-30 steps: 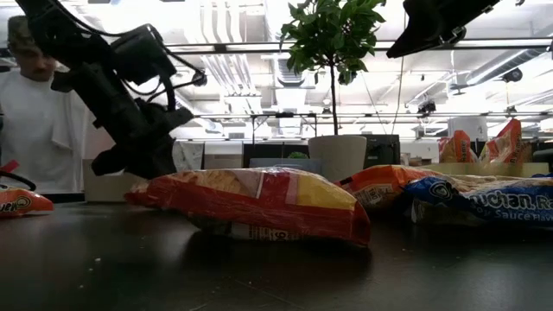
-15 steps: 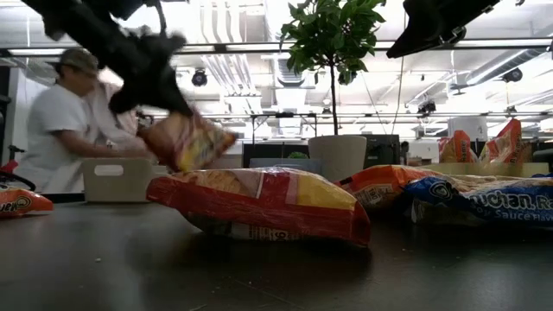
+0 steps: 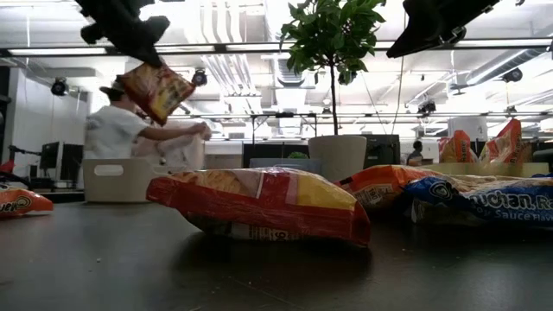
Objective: Sort Maruchan noodles
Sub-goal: Put the red noodle pack into the white bin
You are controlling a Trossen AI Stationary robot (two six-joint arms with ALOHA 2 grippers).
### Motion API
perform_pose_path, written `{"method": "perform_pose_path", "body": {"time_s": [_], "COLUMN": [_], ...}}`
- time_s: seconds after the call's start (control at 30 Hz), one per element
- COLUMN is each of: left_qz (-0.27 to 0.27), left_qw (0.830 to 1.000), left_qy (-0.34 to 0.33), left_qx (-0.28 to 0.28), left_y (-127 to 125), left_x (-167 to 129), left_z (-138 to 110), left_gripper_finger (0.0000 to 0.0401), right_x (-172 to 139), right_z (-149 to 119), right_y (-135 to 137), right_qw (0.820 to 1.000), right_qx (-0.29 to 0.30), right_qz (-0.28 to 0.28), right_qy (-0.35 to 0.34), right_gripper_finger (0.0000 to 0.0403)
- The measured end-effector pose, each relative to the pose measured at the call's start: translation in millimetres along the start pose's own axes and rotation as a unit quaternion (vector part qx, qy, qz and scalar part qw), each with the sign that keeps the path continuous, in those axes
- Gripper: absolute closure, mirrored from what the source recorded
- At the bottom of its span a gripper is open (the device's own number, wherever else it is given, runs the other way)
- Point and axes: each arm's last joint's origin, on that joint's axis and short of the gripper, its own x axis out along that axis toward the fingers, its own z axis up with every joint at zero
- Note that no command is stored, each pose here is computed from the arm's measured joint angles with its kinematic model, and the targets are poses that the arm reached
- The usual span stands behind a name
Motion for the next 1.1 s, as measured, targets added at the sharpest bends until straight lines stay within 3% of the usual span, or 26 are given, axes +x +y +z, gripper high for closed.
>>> {"method": "perform_pose_path", "body": {"time_s": [0.27, 0.4, 0.53, 0.7, 0.93, 1.1], "left_qz": [0.13, 0.167, 0.148, 0.131, 0.077, 0.064], "left_qw": [0.99, 0.98, 0.976, 0.962, 0.936, 0.921], "left_qy": [0.052, 0.096, 0.146, 0.21, 0.313, 0.336], "left_qx": [0.024, 0.049, 0.06, 0.115, 0.141, 0.185], "left_y": [16, 20, 18, 10, 8, 5], "left_x": [41, 66, 88, 102, 94, 93], "left_z": [-1, -6, -13, -22, -2, 6], "left_gripper_finger": [0.0401, 0.0401, 0.0401, 0.0401, 0.0401, 0.0401], "right_x": [0, 0, 0, 0, 0, 0], "right_z": [0, 0, 0, 0, 0, 0], "right_y": [0, 0, 0, 0, 0, 0], "right_qw": [1.0, 1.0, 1.0, 1.0, 1.0, 1.0], "right_qx": [-0.004, -0.007, -0.01, -0.011, -0.013, -0.013], "right_qz": [0.0, 0.0, 0.0, 0.0, 0.0, 0.0], "right_qy": [0.0, 0.0, 0.0, 0.0, 0.0, 0.0], "right_gripper_finger": [0.0303, 0.0303, 0.0303, 0.0303, 0.0303, 0.0303]}}
